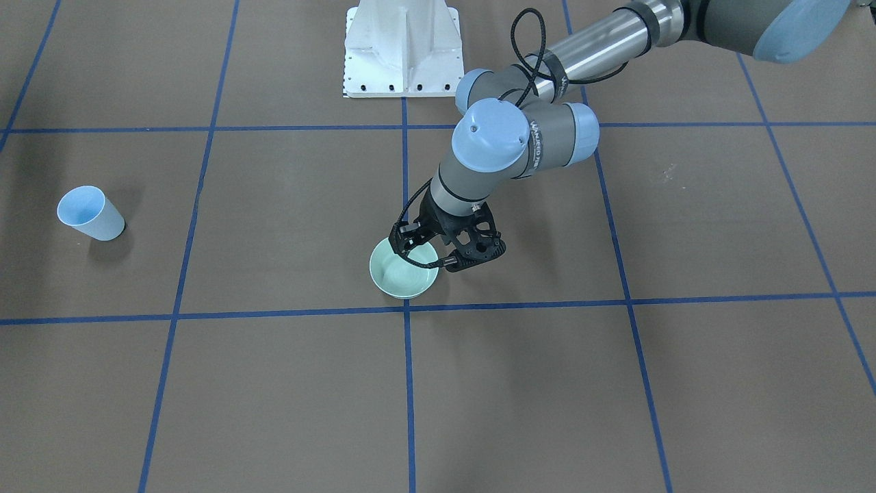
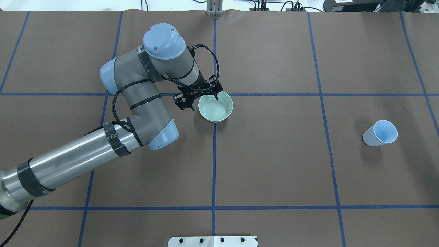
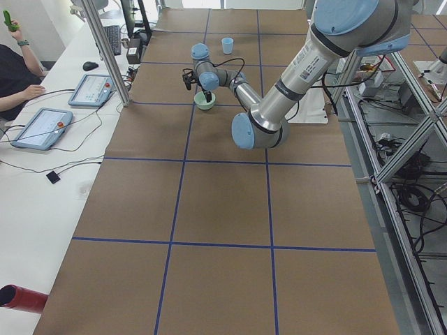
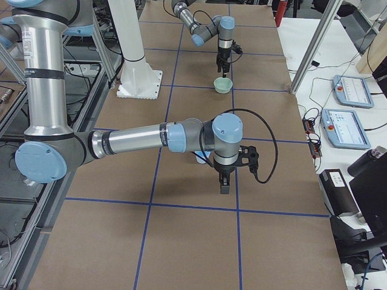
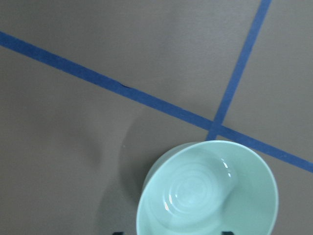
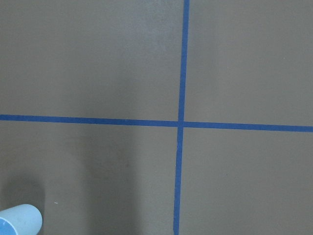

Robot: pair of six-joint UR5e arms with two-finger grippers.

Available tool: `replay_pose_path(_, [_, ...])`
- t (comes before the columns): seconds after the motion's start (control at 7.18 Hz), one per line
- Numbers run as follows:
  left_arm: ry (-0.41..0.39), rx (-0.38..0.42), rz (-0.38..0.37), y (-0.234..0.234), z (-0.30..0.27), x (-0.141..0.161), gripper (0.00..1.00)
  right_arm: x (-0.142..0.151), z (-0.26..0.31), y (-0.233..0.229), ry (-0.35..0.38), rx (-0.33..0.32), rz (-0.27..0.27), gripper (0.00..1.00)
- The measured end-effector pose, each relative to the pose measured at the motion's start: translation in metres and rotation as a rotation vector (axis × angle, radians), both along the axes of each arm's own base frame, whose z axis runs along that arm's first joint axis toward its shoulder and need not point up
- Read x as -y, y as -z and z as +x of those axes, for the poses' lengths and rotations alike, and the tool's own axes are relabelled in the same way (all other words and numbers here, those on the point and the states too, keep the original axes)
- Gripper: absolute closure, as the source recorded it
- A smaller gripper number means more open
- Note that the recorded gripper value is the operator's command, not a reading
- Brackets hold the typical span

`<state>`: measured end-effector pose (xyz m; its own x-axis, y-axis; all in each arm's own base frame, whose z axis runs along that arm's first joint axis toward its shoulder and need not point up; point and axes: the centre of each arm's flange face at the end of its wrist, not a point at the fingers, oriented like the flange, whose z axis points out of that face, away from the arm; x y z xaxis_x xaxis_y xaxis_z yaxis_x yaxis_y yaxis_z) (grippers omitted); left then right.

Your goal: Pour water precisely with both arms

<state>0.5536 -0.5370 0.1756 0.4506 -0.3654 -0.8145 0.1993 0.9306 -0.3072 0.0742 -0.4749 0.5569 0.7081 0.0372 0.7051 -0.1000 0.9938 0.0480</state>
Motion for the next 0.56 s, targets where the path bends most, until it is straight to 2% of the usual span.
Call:
replay_pose_path(0.14, [0.009,-0.004,0.003,0.001,-0.007,0.002,0.00,-0.015,-0.002,0.019,-0.088,0.049,-0.058,0.01])
replay_pose_path(0.28, [0.015,-0.006,0.004,-0.002,-0.014,0.003,0.00,-0.034,-0.006,0.028,-0.137,0.082,-0.079,0.01])
replay_pose_path(0.56, [0.024,-0.010,0.008,-0.013,-0.029,-0.001,0.00,-0.085,-0.028,0.011,-0.188,0.041,-0.020,0.02])
